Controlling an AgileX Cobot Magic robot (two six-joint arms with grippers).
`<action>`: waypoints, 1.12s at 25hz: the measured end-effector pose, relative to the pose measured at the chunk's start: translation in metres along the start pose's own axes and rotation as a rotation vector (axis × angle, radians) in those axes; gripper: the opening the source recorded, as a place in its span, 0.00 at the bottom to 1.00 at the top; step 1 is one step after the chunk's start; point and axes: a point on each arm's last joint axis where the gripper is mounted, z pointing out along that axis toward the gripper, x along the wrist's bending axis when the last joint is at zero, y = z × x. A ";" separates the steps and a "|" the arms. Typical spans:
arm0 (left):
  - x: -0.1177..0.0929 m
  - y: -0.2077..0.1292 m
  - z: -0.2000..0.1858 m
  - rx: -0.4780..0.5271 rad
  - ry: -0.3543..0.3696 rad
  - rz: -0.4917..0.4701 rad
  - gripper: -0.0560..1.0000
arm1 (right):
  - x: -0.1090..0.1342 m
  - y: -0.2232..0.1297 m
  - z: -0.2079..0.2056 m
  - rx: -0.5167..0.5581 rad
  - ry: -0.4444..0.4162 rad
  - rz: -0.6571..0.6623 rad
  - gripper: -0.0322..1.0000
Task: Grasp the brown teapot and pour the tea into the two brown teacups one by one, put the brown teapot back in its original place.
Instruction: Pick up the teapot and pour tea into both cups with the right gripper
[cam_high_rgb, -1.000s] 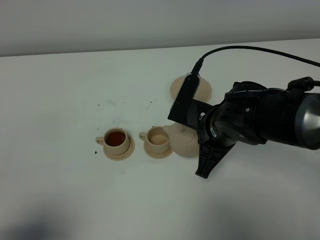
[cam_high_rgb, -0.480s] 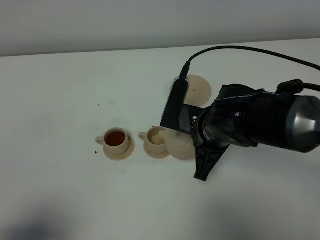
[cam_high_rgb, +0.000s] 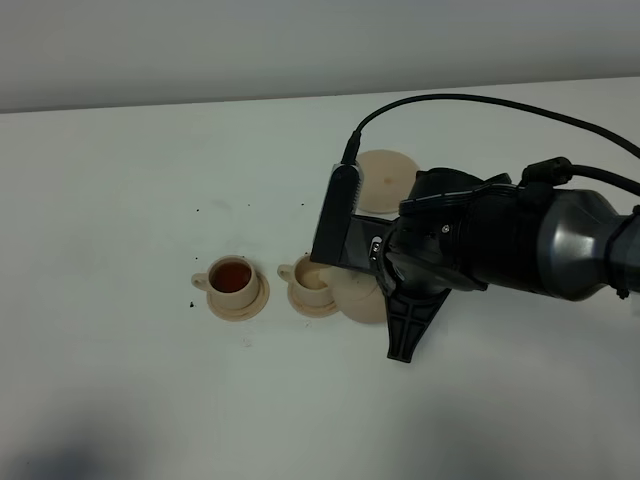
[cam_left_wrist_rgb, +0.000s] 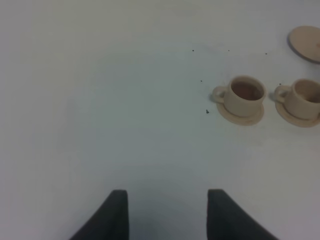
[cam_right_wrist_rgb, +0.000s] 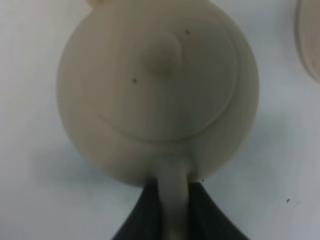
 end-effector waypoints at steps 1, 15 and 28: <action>0.000 0.000 0.000 0.000 0.000 0.000 0.44 | -0.001 0.001 -0.001 0.001 -0.002 0.000 0.15; 0.000 0.000 0.000 0.000 0.000 0.000 0.44 | -0.006 0.002 -0.004 0.025 -0.024 -0.040 0.15; 0.000 0.000 0.000 0.000 0.000 0.000 0.44 | -0.006 0.011 -0.003 0.063 -0.038 -0.098 0.15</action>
